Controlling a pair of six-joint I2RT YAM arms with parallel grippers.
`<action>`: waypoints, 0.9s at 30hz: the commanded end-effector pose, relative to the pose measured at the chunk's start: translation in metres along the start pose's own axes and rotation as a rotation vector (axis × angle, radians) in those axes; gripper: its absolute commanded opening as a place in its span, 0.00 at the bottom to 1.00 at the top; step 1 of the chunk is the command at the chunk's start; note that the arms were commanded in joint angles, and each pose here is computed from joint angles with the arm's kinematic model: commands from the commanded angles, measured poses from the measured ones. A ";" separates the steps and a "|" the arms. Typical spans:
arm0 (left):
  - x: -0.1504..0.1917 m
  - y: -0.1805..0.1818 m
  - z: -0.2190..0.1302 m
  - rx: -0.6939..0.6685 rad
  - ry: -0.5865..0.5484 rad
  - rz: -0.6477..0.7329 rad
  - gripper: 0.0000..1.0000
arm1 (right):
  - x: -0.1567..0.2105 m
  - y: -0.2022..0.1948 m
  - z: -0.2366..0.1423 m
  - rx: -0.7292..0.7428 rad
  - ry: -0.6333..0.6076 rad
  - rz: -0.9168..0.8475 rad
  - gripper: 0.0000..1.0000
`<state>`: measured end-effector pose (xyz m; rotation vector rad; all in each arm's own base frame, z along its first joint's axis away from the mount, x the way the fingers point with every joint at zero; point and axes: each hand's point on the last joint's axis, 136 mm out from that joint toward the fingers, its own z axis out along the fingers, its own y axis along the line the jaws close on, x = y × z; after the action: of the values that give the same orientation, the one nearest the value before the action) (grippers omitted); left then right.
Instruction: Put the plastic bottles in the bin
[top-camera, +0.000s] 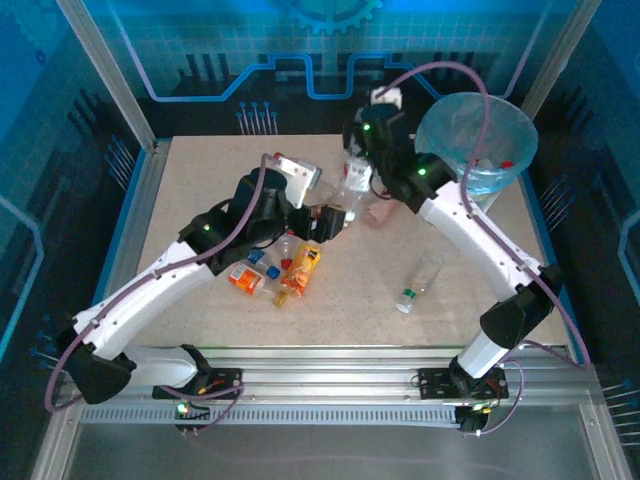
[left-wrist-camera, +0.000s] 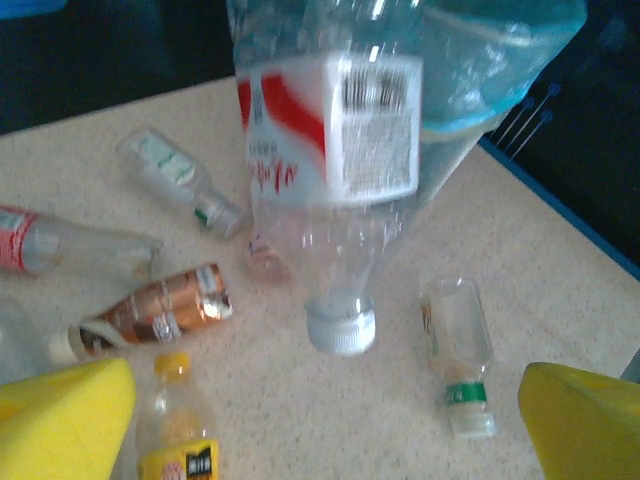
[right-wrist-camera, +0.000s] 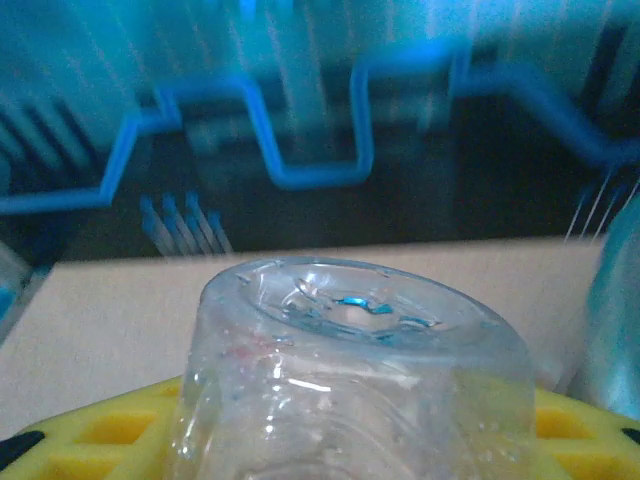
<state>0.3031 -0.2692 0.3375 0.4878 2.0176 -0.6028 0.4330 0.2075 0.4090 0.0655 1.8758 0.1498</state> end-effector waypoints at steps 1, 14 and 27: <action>-0.041 -0.014 -0.003 0.032 -0.116 0.046 0.99 | -0.058 -0.027 -0.009 0.185 -0.165 -0.179 0.57; -0.038 -0.013 0.021 0.028 -0.093 0.095 0.99 | -0.158 -0.115 0.042 0.567 -0.354 -0.148 0.54; -0.018 -0.004 0.055 0.040 -0.011 0.039 0.99 | -0.164 -0.141 0.059 0.704 -0.374 -0.203 0.55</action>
<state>0.3414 -0.3007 0.3314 0.5458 1.9877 -0.5882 0.5577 0.0745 0.4987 0.2757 1.5482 -0.6089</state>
